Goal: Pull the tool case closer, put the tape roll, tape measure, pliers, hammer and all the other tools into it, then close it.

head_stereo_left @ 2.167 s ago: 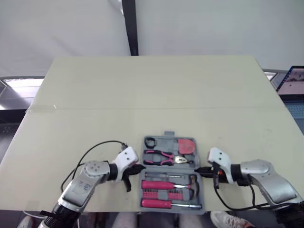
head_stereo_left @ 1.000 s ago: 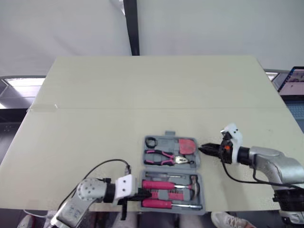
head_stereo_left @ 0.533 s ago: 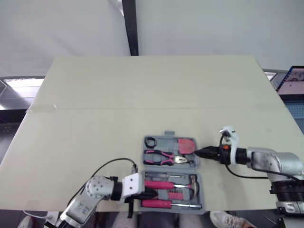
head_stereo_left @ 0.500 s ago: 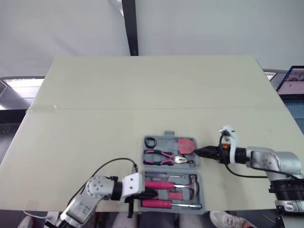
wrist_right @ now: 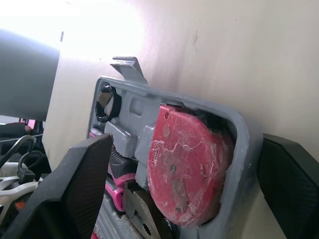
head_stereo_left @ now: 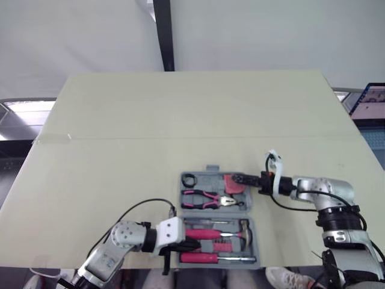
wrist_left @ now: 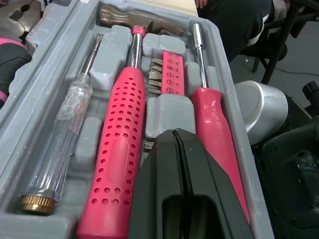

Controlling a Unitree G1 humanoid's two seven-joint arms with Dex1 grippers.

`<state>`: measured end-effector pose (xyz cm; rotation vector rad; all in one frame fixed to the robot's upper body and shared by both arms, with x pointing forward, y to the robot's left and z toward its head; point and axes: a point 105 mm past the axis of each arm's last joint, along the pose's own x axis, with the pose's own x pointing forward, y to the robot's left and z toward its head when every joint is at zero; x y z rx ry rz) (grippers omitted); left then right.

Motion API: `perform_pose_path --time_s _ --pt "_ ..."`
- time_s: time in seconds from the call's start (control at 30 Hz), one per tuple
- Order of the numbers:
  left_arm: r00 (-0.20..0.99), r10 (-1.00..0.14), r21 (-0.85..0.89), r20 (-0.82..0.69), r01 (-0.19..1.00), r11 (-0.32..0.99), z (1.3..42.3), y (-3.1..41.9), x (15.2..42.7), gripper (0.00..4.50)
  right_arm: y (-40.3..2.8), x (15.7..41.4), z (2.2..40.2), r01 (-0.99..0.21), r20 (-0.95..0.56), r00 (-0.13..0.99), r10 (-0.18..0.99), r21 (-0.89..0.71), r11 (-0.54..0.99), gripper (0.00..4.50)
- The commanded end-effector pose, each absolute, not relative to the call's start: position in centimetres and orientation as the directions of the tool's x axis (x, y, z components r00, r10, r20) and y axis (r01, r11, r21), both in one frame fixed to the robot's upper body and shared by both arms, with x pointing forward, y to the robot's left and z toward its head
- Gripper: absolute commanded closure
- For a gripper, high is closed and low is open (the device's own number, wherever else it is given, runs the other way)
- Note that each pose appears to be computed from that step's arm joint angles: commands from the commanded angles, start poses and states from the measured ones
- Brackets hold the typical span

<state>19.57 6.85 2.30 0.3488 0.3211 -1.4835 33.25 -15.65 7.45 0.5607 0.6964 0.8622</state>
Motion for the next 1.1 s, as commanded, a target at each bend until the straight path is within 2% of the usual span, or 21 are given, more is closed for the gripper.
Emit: perform_pose_path --time_s 0.03,0.3,0.4,0.47,0.53,0.6,0.7,0.77,0.87,1.1 --pt "0.077 -0.885 0.012 -0.459 0.997 0.08 1.2 7.0 19.3 4.5 -14.3 32.3 10.7 -0.593 -0.2 0.39 0.899 0.692 0.411 0.06" --pt "0.169 -0.876 0.049 -0.451 0.985 0.164 2.1 7.4 20.2 4.5 -14.6 27.9 15.6 -0.737 -0.172 0.273 0.946 0.595 0.321 0.06" --pt "0.253 -0.866 0.062 -0.432 0.966 0.251 3.8 7.9 20.6 4.5 -15.0 25.4 16.7 -0.771 -0.208 0.229 0.951 0.558 0.308 0.06" --pt "0.337 -0.849 0.062 -0.408 0.938 0.342 6.2 9.1 20.3 4.5 -15.6 22.7 17.3 -0.789 -0.249 0.18 0.952 0.541 0.29 0.06" --pt "0.408 -0.814 -0.005 -0.414 0.893 0.45 8.5 11.1 18.8 4.5 -16.5 20.2 17.6 -0.792 -0.307 0.152 0.939 0.531 0.302 0.06" --pt "0.403 -0.815 -0.168 -0.417 0.847 0.504 10.1 13.0 15.8 4.5 -16.9 17.6 17.5 -0.782 -0.354 0.107 0.929 0.548 0.298 0.06" --pt "0.383 -0.79 -0.29 -0.48 0.78 0.554 11.2 16.6 12.7 4.5 -16.9 15.0 16.6 -0.749 -0.397 0.052 0.916 0.591 0.299 0.06" --pt "0.425 -0.747 -0.271 -0.512 0.744 0.61 11.7 19.7 12.9 4.5 -17.4 14.8 15.6 -0.744 -0.435 0.091 0.896 0.568 0.352 0.06" --pt "0.552 -0.688 -0.129 -0.471 0.729 0.673 12.6 23.0 15.9 4.5 -19.2 16.6 14.0 -0.778 -0.494 0.246 0.834 0.413 0.474 0.06" --pt "0.627 -0.674 0.015 -0.391 0.737 0.676 11.2 22.3 17.7 4.5 -22.6 18.0 11.0 -0.804 -0.566 0.405 0.718 0.153 0.574 0.06"
